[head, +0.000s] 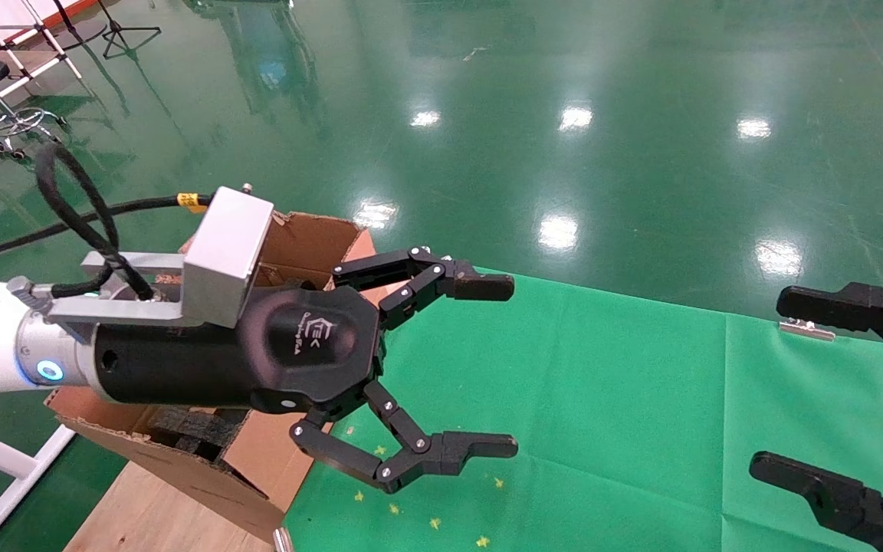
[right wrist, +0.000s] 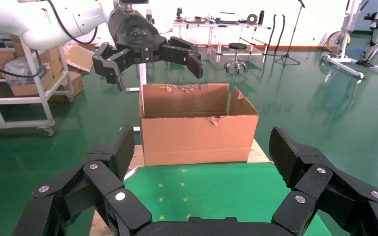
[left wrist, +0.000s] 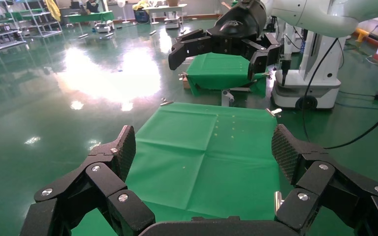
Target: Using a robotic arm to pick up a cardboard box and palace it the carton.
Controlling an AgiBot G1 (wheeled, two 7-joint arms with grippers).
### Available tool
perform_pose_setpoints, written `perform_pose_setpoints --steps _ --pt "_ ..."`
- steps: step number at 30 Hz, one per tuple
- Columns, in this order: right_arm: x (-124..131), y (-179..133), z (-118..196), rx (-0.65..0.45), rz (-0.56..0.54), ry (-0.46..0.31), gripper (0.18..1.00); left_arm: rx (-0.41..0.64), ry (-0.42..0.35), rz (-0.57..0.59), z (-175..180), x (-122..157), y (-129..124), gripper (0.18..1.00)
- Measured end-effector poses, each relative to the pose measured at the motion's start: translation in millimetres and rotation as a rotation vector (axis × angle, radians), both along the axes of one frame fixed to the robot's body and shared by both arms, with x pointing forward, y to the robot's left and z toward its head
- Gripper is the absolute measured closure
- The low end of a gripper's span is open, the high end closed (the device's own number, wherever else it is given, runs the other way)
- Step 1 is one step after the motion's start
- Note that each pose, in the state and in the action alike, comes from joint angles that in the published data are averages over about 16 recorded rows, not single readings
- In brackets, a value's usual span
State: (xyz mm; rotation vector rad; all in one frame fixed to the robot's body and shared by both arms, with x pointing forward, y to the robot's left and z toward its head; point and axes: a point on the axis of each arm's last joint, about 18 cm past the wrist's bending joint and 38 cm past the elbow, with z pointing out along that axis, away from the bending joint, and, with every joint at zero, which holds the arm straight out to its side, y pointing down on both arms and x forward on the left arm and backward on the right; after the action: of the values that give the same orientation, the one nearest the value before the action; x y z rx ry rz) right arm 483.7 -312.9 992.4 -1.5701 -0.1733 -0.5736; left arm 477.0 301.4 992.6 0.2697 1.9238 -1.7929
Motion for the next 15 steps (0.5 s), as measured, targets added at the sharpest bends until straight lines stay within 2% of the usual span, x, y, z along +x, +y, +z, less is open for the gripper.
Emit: perform_pose_setpoints --steps 15 --pt "0.0 0.0 0.0 0.000 0.000 0.000 0.178 0.000 0.000 0.000 0.0 0.0 0.0 0.183"
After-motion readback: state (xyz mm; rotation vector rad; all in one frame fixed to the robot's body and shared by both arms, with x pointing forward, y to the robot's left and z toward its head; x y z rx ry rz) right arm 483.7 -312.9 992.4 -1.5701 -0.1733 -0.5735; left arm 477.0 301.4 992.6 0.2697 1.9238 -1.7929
